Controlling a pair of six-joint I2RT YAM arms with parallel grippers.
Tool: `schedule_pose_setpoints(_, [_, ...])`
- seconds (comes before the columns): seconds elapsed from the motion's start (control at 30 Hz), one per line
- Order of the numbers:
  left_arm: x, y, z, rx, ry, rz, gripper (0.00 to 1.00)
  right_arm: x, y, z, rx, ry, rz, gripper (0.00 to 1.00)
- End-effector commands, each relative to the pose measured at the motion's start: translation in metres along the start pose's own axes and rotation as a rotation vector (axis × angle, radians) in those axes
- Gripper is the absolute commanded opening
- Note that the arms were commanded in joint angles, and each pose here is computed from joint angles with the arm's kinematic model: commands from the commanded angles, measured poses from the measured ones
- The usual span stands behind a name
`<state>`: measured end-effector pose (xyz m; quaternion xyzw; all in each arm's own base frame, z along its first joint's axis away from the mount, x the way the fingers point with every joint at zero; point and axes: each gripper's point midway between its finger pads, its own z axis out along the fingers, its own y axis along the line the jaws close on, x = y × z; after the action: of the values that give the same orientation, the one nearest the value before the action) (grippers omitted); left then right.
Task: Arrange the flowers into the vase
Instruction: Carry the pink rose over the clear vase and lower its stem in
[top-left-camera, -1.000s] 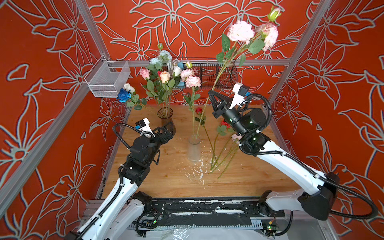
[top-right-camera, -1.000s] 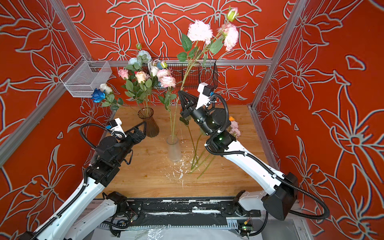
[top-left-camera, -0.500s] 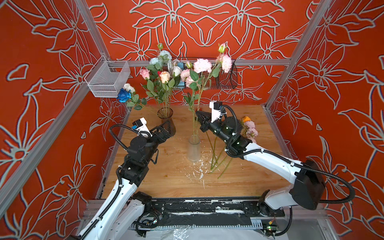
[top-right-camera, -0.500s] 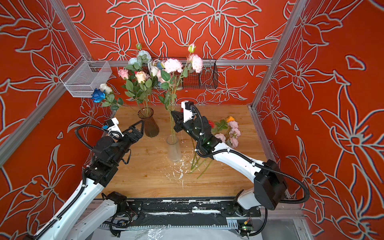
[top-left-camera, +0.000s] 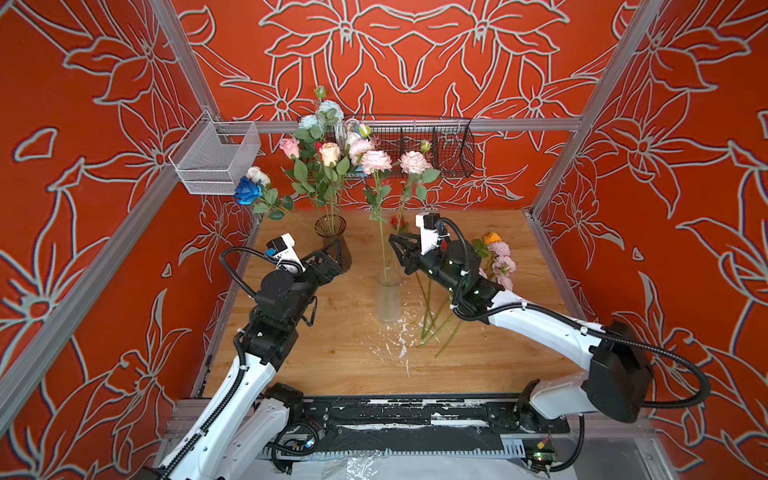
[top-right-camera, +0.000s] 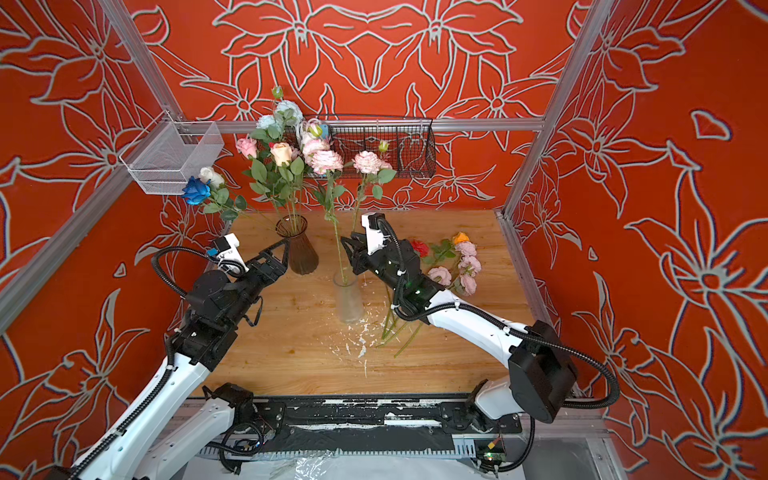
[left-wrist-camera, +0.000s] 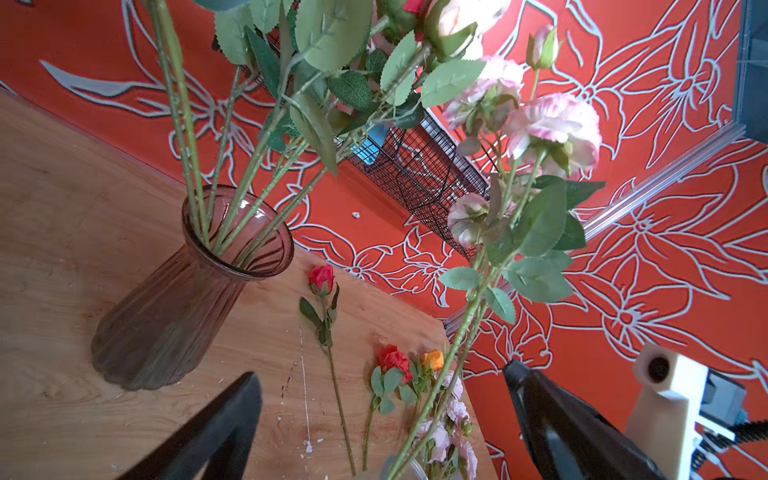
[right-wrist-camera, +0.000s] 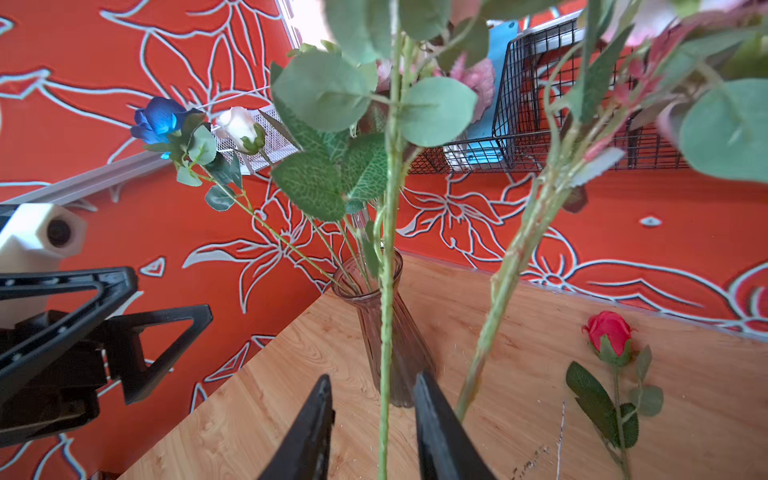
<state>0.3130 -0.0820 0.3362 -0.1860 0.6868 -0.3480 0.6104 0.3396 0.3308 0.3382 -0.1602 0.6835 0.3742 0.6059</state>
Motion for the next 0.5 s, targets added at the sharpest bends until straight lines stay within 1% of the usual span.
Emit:
schedule_pose_setpoints(0.0, [-0.006, -0.006, 0.001, 0.028, -0.017, 0.000, 0.98, -0.007, 0.007, -0.011, -0.013, -0.011, -0.022, 0.35])
schedule_pose_setpoints(0.13, [-0.004, -0.006, 0.003, 0.030, -0.009, 0.000, 0.97, -0.011, 0.013, -0.017, -0.030, -0.008, -0.026, 0.36])
schedule_pose_setpoints(0.23, [-0.002, -0.006, 0.004, 0.034, -0.001, 0.000, 0.97, -0.018, 0.025, -0.026, -0.072, -0.006, -0.042, 0.39])
schedule_pose_setpoints(0.33, [0.000, -0.007, 0.005, 0.041, 0.005, 0.002, 0.97, -0.021, 0.033, -0.032, -0.085, 0.002, -0.045, 0.40])
schedule_pose_setpoints(0.47, [0.003, -0.007, 0.008, 0.047, 0.023, -0.002, 0.96, -0.027, 0.034, -0.046, -0.068, -0.016, -0.045, 0.40])
